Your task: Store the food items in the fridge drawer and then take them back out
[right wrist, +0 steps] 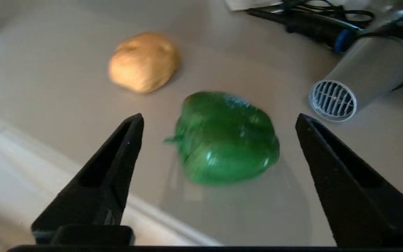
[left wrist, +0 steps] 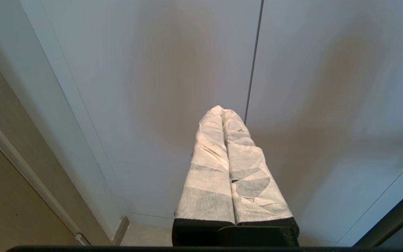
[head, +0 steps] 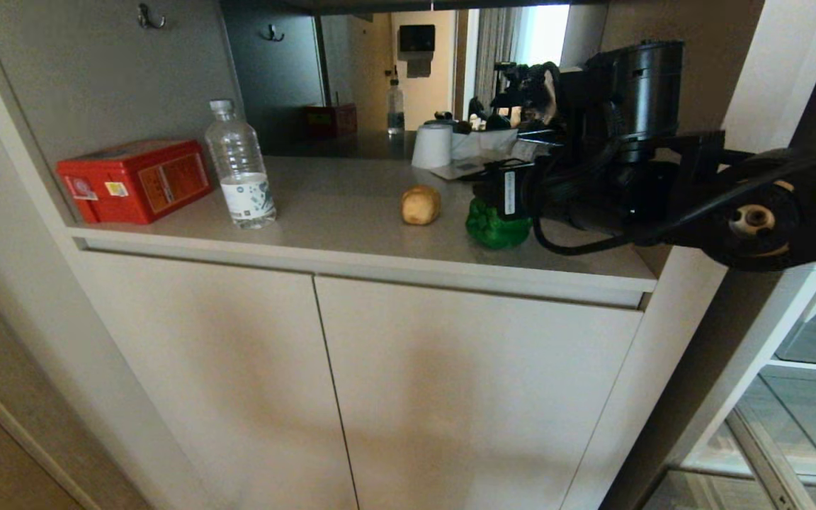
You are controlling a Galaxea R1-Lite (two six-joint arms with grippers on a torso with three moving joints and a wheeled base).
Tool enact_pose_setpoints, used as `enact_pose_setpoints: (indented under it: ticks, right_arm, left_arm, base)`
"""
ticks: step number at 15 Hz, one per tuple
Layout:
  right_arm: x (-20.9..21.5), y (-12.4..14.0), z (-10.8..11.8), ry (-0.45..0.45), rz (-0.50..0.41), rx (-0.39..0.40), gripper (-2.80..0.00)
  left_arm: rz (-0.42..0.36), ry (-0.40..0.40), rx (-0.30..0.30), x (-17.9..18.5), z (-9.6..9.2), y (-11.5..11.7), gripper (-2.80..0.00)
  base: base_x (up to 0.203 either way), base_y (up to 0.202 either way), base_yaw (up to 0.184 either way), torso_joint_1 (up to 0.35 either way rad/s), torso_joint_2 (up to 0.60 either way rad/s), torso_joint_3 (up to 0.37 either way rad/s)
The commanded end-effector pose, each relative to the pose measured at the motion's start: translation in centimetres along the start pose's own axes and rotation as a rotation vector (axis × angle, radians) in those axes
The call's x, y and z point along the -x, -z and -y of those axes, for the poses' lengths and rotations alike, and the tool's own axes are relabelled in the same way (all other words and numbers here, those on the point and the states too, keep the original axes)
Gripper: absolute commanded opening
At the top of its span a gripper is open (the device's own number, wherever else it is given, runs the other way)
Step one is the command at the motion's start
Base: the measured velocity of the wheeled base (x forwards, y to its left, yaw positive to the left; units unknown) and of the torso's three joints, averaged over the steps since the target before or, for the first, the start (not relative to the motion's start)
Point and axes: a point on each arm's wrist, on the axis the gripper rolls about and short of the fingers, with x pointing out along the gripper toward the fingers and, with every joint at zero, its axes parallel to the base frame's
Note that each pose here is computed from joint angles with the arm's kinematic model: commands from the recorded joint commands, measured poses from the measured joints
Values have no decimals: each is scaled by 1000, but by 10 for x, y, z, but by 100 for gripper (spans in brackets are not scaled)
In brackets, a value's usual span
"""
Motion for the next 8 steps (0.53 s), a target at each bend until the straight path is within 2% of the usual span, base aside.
enact_pose_setpoints:
  ticks: [1, 8]
  right_arm:
    - [-12, 9, -5, 9, -19, 3, 0]
    - [-21, 19, -2, 40, -48, -21, 0]
  left_arm:
    - [-3, 0, 0, 0, 0, 1, -280]
    - [-3, 0, 0, 0, 0, 1, -280]
  base:
    - [0, 0, 0, 0, 0, 0]
    - [0, 0, 0, 0, 0, 0]
